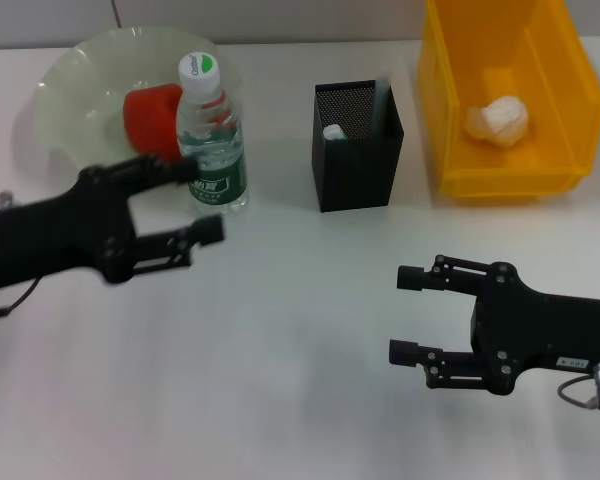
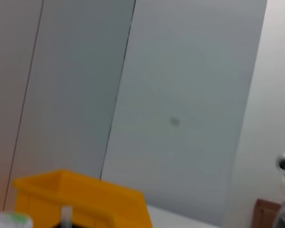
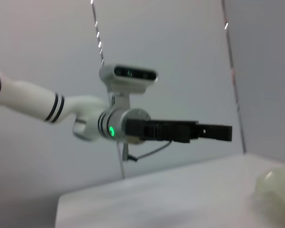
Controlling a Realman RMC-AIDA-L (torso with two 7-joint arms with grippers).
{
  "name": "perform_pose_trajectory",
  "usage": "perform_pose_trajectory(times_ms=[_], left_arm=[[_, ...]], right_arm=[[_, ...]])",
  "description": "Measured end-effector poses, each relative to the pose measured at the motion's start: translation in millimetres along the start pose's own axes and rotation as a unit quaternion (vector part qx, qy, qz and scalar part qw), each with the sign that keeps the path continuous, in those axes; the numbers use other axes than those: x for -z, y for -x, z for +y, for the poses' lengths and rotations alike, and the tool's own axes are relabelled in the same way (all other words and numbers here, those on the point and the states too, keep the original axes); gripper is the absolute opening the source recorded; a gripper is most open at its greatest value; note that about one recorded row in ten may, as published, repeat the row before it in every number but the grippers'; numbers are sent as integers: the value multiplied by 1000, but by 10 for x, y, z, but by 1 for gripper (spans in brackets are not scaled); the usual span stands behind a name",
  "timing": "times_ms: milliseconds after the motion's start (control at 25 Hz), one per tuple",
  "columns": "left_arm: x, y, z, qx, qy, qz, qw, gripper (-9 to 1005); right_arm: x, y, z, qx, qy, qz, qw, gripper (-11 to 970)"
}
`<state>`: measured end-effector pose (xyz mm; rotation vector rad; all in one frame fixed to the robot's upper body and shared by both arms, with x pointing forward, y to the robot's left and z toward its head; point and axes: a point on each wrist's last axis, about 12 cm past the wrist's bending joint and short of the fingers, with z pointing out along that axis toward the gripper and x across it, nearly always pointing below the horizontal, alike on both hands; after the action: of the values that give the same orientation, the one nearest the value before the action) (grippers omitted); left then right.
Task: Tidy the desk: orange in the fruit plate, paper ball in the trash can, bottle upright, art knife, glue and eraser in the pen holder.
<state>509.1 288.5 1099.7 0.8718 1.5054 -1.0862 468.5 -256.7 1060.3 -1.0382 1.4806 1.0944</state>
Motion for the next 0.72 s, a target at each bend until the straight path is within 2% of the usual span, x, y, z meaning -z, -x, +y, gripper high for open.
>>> perform_pose_trajectory(times_ms=[80, 160, 240, 480, 720], left_arm=[[58, -18, -6, 4, -1, 7, 1000, 808], [239, -99, -52, 12, 2, 26, 1000, 808], [290, -145, -78, 14, 4, 37, 999, 807], [257, -254, -133, 21, -6, 63, 998, 808], [235, -272, -153, 17, -12, 65, 998, 808]], right_arm=[[1, 57, -27, -8, 6, 15, 1000, 762], [-3, 97, -45, -11, 10, 18, 1000, 762], [-9, 110, -54, -9, 13, 19, 1000, 762], [-91, 103, -84, 0, 15, 18, 1000, 763], [-206, 105, -174, -5, 13, 21, 1000, 762]])
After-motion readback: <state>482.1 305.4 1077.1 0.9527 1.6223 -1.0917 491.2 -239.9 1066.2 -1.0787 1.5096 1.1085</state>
